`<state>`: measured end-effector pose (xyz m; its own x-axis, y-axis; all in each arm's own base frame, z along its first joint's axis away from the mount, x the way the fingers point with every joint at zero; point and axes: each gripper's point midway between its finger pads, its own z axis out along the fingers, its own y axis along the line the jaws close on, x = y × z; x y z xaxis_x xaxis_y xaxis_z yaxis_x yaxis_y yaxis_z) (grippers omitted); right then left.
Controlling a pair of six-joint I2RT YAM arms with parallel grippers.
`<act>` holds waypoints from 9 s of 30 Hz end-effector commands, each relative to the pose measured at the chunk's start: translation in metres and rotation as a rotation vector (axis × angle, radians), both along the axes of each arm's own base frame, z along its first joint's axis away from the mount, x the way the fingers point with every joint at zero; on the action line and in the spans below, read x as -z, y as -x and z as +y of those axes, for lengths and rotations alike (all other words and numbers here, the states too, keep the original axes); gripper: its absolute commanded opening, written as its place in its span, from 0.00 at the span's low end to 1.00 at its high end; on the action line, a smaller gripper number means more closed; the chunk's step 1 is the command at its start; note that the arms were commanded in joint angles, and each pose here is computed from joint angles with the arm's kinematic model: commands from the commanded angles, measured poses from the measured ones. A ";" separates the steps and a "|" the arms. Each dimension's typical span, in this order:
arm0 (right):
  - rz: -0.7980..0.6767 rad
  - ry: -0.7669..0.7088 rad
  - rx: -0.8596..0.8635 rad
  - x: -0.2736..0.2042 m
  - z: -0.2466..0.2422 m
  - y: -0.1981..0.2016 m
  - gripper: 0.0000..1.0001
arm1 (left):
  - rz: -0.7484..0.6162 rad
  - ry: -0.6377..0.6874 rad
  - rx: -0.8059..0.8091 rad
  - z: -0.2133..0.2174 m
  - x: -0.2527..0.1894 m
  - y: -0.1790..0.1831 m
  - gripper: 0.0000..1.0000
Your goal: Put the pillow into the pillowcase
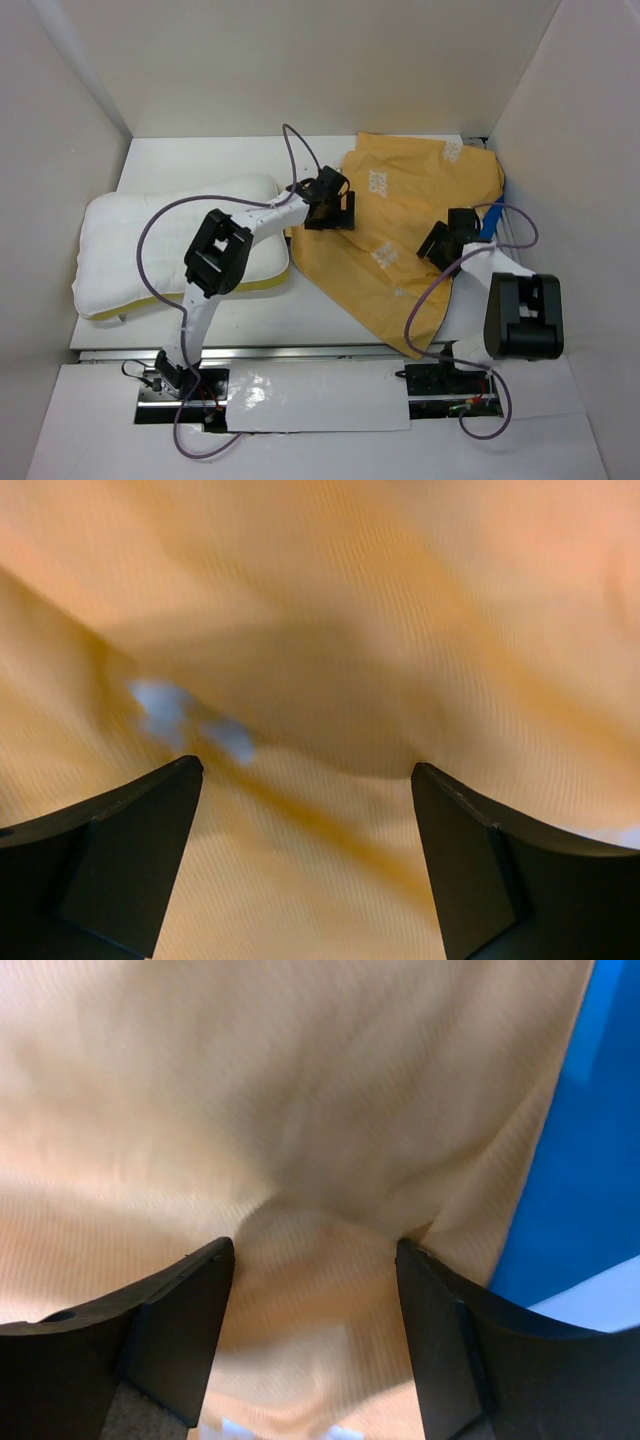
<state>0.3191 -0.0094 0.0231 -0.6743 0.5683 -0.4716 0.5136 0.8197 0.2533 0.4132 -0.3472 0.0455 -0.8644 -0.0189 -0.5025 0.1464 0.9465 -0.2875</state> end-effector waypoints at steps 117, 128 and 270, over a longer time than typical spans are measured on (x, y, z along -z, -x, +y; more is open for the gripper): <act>-0.162 0.438 -0.638 -0.091 0.204 -0.132 1.00 | 0.145 -0.335 -0.419 0.221 -0.011 0.004 0.65; -0.129 0.445 -0.639 -0.049 0.244 -0.156 1.00 | 0.014 -0.189 -0.367 0.226 -0.039 0.015 0.00; -0.239 -0.259 -0.953 -0.168 0.228 0.008 0.00 | -0.282 -0.044 0.144 0.041 -0.037 0.105 0.00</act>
